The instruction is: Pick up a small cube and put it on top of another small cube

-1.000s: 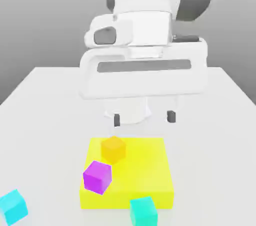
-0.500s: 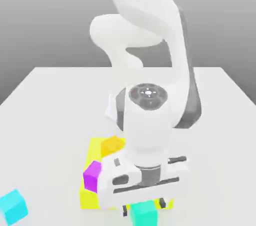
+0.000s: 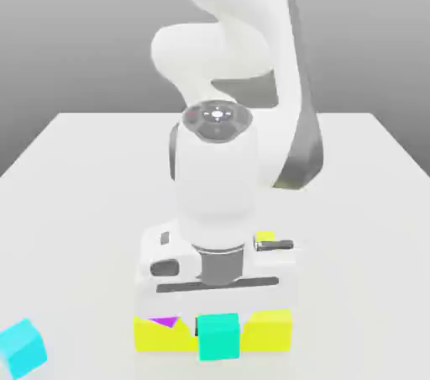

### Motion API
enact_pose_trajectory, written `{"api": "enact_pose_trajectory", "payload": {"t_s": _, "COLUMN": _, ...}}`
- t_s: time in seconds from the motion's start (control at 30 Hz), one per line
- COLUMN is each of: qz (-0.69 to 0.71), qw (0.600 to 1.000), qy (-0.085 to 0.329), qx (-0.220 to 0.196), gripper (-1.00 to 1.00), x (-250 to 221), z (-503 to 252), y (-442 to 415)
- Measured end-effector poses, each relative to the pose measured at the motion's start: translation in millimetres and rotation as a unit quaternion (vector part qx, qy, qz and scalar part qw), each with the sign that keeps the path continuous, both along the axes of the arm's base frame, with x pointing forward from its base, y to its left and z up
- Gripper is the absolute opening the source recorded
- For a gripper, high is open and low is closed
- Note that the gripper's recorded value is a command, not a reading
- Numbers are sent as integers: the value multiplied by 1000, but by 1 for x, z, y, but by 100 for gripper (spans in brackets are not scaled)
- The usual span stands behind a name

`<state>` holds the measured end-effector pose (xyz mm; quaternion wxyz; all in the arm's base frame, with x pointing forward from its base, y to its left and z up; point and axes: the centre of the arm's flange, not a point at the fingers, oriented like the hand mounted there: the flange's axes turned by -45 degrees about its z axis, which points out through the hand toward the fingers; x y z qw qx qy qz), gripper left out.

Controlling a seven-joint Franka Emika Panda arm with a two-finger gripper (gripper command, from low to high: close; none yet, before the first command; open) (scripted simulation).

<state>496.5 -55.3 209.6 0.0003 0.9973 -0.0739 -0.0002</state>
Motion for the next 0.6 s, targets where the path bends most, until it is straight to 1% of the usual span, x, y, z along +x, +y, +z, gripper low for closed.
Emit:
{"api": "enact_pose_trajectory", "payload": {"t_s": 0.07, "qz": -84, "qw": 996, "qy": 0, "qx": 0, "gripper": -100, "x": 1, "z": 7, "y": -41}}
{"api": "enact_pose_trajectory", "payload": {"t_s": 0.17, "qz": -210, "qw": 978, "qy": 0, "qx": 0, "gripper": -100, "x": -4, "z": 17, "y": -103}}
{"api": "enact_pose_trajectory", "payload": {"t_s": 0.23, "qz": -291, "qw": 957, "qy": 0, "qx": 0, "gripper": -100, "x": -12, "z": 23, "y": -144}}
{"api": "enact_pose_trajectory", "payload": {"t_s": 0.33, "qz": -405, "qw": 914, "qy": -1, "qx": 1, "gripper": -100, "x": -30, "z": 31, "y": -202}}
{"api": "enact_pose_trajectory", "payload": {"t_s": 0.4, "qz": -430, "qw": 903, "qy": -1, "qx": 1, "gripper": -100, "x": -34, "z": 13, "y": -216}}
{"api": "enact_pose_trajectory", "payload": {"t_s": 0.47, "qz": -436, "qw": 900, "qy": -1, "qx": 1, "gripper": -100, "x": -35, "z": -15, "y": -219}}
{"api": "enact_pose_trajectory", "payload": {"t_s": 0.5, "qz": -437, "qw": 899, "qy": -1, "qx": 1, "gripper": 100, "x": -36, "z": -24, "y": -219}}
{"api": "enact_pose_trajectory", "payload": {"t_s": 0.6, "qz": -437, "qw": 899, "qy": -1, "qx": 1, "gripper": 100, "x": -36, "z": -24, "y": -219}}
